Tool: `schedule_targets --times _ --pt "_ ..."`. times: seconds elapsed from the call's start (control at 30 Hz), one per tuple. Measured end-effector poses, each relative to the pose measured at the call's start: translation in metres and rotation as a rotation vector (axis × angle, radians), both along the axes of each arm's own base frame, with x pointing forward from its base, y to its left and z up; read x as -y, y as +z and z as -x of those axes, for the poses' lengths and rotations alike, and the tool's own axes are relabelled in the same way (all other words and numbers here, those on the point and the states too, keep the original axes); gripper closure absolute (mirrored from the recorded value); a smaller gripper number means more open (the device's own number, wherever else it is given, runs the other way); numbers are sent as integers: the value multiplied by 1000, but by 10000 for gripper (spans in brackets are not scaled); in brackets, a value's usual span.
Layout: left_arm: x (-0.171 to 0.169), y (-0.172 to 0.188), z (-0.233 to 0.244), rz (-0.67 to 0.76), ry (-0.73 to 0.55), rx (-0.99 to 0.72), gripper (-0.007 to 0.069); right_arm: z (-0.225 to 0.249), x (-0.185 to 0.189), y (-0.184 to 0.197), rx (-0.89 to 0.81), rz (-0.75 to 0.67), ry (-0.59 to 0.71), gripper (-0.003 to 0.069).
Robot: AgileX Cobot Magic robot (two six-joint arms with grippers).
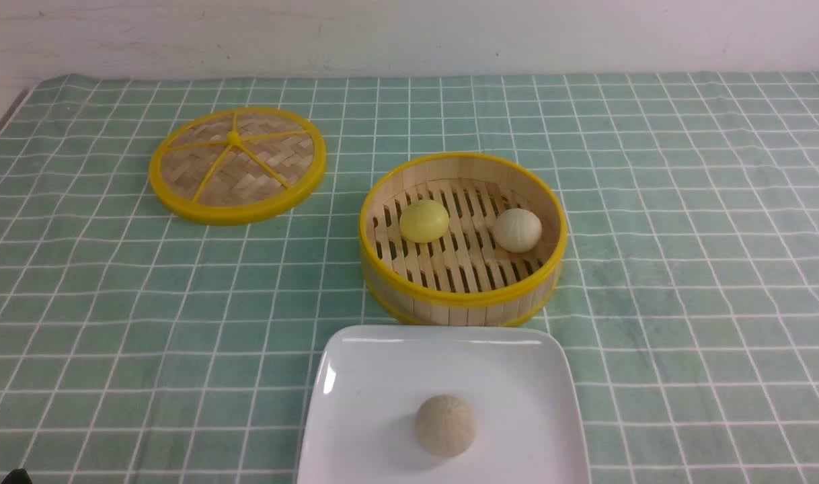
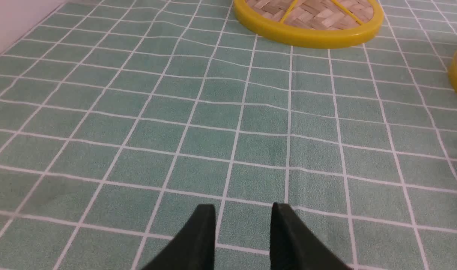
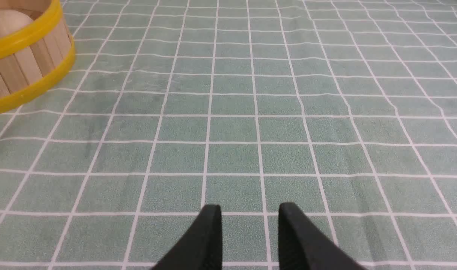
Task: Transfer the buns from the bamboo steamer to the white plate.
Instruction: 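Reach toward a bun in the bamboo steamer with the right gripper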
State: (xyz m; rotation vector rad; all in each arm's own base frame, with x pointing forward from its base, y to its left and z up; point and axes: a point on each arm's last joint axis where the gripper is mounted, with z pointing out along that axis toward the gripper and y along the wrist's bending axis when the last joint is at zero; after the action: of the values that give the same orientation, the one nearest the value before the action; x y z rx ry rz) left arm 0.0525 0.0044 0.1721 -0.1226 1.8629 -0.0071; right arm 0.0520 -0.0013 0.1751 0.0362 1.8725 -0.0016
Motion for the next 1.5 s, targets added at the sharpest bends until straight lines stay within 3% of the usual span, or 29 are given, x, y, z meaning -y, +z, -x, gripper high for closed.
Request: schedule_targets --times 1.5 --pt "0 0 0 0 0 0 386 0 1 0 1 37 -3 419"
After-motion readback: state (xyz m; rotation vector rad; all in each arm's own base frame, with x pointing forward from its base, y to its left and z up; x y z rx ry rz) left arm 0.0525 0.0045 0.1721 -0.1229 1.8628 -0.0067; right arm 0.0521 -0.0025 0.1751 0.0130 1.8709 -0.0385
